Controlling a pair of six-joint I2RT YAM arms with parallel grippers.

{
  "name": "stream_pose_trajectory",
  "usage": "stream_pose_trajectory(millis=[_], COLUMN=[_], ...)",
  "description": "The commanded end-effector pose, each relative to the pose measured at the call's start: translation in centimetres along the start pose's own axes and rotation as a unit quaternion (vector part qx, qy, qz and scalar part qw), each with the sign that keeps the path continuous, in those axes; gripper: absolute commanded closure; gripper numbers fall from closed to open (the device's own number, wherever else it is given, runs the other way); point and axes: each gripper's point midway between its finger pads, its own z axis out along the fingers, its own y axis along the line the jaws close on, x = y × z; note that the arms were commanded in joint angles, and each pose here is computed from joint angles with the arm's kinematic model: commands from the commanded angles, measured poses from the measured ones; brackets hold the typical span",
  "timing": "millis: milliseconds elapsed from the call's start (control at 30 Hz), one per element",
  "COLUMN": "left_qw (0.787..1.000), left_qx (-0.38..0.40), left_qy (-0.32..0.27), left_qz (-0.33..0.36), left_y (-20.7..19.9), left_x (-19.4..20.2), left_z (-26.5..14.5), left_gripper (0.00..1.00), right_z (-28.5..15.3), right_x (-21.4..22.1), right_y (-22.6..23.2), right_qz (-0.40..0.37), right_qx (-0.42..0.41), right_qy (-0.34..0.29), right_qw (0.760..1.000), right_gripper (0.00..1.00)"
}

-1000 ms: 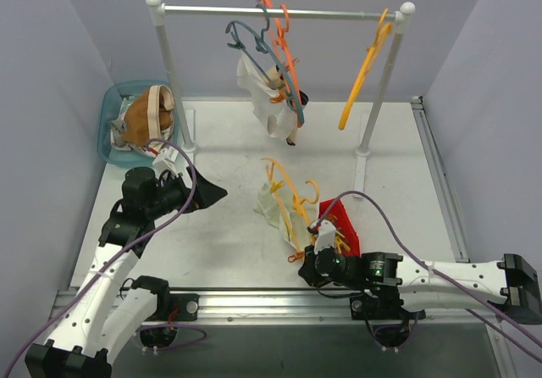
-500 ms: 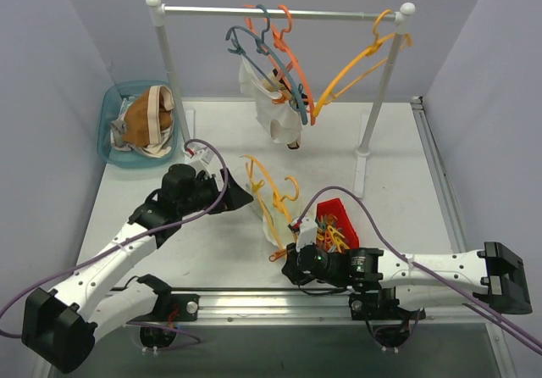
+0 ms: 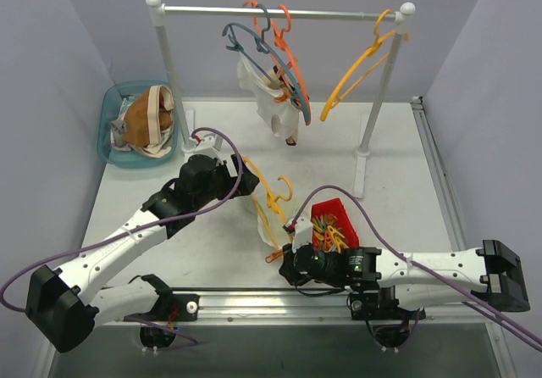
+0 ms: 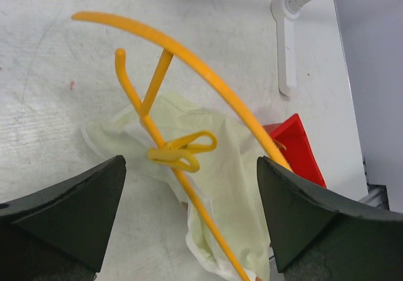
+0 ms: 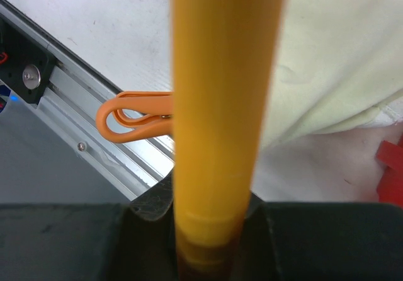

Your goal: Remove the underwear clipped to the hanger

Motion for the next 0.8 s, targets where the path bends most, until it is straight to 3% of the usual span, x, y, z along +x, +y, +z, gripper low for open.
stream_pose_trajectory(millis=[0, 167, 400, 533, 767], left_qw=[0.998, 0.997, 0.997, 0.997, 0.997], left_qx=[-0.036, -0.052, -0.067, -0.067, -0.071], left_qy=[-0.042, -0.029, -0.015, -0.022, -0.016], left_qz=[0.023, 0.038, 0.044, 0.042, 0.026], left_y=[-0.2, 0.6, 2.2, 2.7, 3.8], left_x=[-2.8, -2.1, -0.6, -0.4, 1.0], left_z=[0.8, 1.1, 0.5, -0.6, -0.7], left_gripper=[0.06, 0.02, 0.24, 0.31, 0.33], right_z=[-0.6, -0.9, -1.7, -2.2, -3.0], right_x=[-2.3, -2.8, -3.6, -4.0, -4.5], right_y=[1.4, 1.1, 0.5, -0.2, -0.8], right_qz=[-0.010, -0.008, -0.010, -0.004, -0.001], right_qx=[-0.004, 0.005, 0.016, 0.026, 0.032], right_qy=[-0.030, -0.039, -0.054, -0.067, -0.080], right_qw=[0.999, 0.999, 0.998, 0.997, 0.996], right_gripper=[1.00, 1.00, 1.00, 1.00, 1.00])
